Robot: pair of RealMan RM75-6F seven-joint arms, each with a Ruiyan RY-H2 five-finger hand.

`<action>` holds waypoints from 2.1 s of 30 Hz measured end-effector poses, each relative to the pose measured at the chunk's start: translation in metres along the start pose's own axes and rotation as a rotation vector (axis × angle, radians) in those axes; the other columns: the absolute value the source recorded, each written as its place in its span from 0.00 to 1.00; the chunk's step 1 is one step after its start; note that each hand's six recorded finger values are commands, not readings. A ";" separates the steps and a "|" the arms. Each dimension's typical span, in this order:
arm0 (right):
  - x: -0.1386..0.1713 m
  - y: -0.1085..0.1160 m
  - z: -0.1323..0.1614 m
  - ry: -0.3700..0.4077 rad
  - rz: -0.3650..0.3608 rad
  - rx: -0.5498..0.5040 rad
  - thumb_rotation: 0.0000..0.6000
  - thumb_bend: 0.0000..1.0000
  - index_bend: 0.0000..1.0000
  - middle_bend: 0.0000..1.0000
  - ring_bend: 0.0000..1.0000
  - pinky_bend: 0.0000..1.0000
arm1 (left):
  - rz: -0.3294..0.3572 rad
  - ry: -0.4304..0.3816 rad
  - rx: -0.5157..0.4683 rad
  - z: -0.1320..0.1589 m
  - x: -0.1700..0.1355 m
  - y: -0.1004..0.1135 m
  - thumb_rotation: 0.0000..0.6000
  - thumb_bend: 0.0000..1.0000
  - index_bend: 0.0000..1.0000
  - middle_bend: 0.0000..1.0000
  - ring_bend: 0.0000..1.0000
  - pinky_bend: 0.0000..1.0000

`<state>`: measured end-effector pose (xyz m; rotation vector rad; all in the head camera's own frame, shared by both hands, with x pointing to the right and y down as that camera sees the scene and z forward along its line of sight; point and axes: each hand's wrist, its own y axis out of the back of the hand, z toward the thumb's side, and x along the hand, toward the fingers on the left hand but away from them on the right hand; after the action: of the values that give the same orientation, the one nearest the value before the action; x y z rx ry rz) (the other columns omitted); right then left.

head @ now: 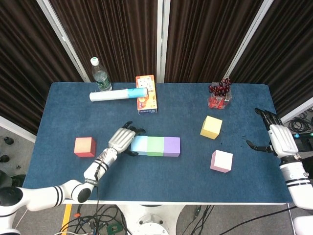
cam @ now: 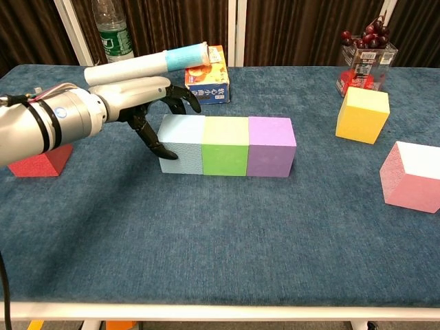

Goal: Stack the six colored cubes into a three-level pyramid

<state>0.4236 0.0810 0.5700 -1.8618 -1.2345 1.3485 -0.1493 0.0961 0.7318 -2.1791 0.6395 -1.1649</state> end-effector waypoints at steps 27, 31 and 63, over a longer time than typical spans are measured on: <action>0.004 0.005 -0.004 -0.003 -0.023 -0.011 1.00 0.16 0.00 0.11 0.00 0.00 | 0.031 -0.011 0.007 -0.008 -0.034 0.044 1.00 0.18 0.16 0.16 0.07 0.06; 0.006 0.006 -0.005 -0.003 -0.029 -0.013 1.00 0.16 0.00 0.11 0.00 0.00 | 0.046 0.032 0.056 -0.033 -0.052 0.067 1.00 0.17 0.19 0.16 0.07 0.06; 0.014 0.006 -0.002 0.001 -0.031 -0.003 1.00 0.16 0.00 0.11 0.00 0.00 | -0.081 0.289 0.167 -0.146 -0.121 0.039 1.00 0.13 0.23 0.20 0.08 0.06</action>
<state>0.4291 0.0916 0.5599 -1.8377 -1.2613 1.3299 -0.3401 0.1083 0.7012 -1.9301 0.5542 -1.5362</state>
